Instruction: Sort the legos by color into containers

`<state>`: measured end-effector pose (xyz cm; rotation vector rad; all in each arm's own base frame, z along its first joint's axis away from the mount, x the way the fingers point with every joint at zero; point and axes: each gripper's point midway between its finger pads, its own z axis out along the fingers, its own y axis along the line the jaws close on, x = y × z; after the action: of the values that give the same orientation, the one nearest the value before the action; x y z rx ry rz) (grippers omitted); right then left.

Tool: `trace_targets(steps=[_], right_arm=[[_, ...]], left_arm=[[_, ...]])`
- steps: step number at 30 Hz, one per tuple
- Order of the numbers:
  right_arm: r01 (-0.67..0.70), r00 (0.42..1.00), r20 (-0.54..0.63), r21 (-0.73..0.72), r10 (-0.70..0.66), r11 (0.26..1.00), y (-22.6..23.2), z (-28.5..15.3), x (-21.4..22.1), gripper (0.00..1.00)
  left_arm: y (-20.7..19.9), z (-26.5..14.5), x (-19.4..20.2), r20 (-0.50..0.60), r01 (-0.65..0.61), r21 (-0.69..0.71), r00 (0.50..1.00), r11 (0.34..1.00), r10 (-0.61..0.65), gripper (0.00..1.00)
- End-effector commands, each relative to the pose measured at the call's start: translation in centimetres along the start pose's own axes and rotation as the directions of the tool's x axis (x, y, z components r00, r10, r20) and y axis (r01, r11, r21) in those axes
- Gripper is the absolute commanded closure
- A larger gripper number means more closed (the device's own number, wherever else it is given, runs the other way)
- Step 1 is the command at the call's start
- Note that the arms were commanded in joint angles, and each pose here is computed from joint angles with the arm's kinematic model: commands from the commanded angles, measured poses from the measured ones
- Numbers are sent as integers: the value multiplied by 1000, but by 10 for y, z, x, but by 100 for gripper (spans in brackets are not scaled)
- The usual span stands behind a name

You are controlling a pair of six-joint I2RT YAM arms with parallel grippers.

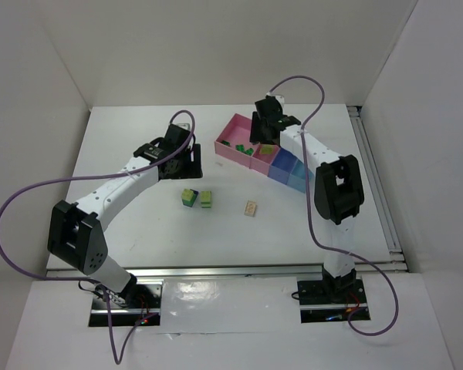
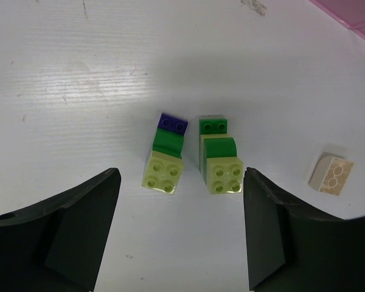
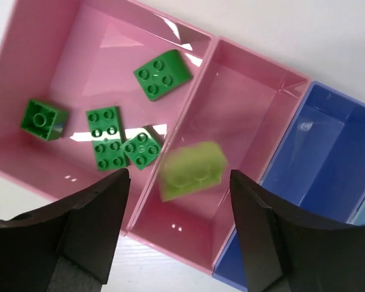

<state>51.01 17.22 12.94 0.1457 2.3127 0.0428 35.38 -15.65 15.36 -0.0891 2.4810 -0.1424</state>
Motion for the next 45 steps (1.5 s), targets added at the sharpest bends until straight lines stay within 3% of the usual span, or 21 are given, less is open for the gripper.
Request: trace_targets(steps=[1, 4, 8, 10, 13, 16, 18, 21, 25, 29, 36, 43, 45], right_arm=[[-23, 1000, 0, 30, 23, 999, -6, -4, -11, 25], [-20, 1000, -8, 34, 21, 999, -7, -4, -9, 19], [-24, 1000, 6, 41, 24, 999, -12, -17, -12, 18], [-41, 998, 50, 1, 41, 999, -10, -35, -24, 22], [37, 996, 83, -110, -28, 993, 9, -68, -13, 26], [62, 998, -23, -127, -65, 990, 15, -88, 53, 22], [56, 992, -105, -132, -70, 990, 21, -104, 92, 13], [-51, 982, -185, -76, 37, 996, 21, -126, 145, 12], [-143, 965, -243, -157, 102, 977, 44, -136, 182, 10], [-114, 952, -296, -124, 73, 986, 54, -124, 206, 10], [-68, 952, -303, -77, 42, 995, 53, -103, 220, 33], [-29, 964, -267, -47, 16, 998, 49, -90, 219, 44], [-27, 966, -259, -40, 16, 999, 48, -89, 218, 52]], left_arm=[[-7, -17, -12, 22, 15, 34, 1000, 999, -16, 15], [-5, -19, -10, 9, 3, 27, 1000, 1000, -4, 15], [-9, -23, -11, 17, -2, 37, 1000, 999, 1, 15], [-8, -22, -4, 4, -12, 24, 1000, 1000, 12, 15], [-2, -19, 1, -3, -16, -2, 1000, 1000, 16, 15], [2, -17, 3, -2, -8, -23, 1000, 1000, 8, 15], [2, -17, 3, -2, 3, -24, 1000, 1000, -3, 15], [3, -17, 2, 3, 12, -32, 1000, 999, -12, 15], [3, -16, -1, 16, 15, -35, 1000, 999, -14, 15], [3, -17, -1, 24, 26, -30, 999, 999, -26, 15], [5, -16, 2, 24, 17, -30, 1000, 999, -16, 15], [0, -15, 2, 13, 17, -10, 1000, 1000, -17, 16], [0, -15, 2, 13, 17, -10, 1000, 1000, -17, 16]])
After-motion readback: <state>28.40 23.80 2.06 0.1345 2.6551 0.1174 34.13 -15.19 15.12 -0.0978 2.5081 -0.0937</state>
